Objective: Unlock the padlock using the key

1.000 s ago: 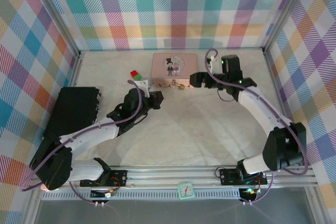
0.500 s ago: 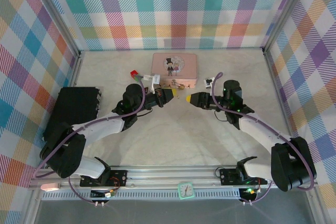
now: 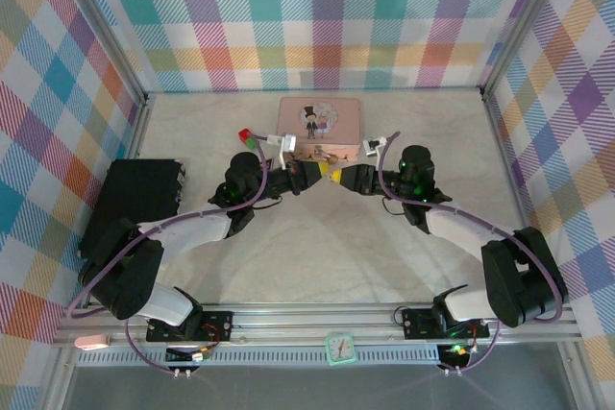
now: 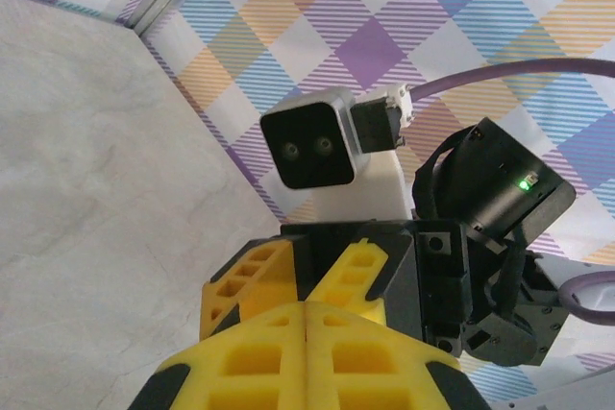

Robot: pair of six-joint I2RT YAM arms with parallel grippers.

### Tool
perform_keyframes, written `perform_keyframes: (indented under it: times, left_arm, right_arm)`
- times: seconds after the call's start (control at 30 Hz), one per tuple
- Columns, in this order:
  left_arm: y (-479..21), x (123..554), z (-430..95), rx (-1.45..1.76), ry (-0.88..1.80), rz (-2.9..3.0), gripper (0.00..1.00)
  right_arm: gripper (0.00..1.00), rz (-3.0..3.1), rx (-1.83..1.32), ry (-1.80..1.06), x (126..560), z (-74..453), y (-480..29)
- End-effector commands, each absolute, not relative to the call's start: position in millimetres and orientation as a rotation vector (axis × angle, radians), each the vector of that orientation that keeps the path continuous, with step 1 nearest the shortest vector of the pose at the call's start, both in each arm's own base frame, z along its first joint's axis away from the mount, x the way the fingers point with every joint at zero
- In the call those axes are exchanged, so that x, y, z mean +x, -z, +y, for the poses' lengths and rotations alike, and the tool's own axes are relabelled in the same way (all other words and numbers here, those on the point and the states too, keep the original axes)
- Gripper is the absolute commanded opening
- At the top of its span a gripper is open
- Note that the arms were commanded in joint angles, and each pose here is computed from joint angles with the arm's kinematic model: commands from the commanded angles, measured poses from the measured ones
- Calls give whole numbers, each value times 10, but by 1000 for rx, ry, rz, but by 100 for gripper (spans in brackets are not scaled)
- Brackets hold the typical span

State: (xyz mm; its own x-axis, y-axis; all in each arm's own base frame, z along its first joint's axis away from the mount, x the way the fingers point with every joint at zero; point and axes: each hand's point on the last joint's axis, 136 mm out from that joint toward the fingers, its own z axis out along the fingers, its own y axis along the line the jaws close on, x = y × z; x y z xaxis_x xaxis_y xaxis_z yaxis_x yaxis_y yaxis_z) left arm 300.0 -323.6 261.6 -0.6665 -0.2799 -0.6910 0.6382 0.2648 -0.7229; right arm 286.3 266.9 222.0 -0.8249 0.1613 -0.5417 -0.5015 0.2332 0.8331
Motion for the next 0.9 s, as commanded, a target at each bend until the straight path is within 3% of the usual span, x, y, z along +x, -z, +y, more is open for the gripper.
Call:
perform_keyframes:
  times: [0.0,0.3,0.7,0.87]
  left_arm:
    - [-2794,2970,-3284,371,1531,1703,0]
    - [-2762,2962,-3233,365,1487,1724,0]
    - [-2803,2914,-3257,373,1498,1716,0]
    - [-2824,2891,-3246,370,1498,1709,0]
  right_arm:
    - [31,1883,-398,-1687,2803,2759,-2486]
    - [29,1906,-373,-1576,2746,2649,-2532]
    - [28,1895,-409,-1646,2714,2802,-2538]
    - [24,1869,-419,-1648,2727,2808,-2576]
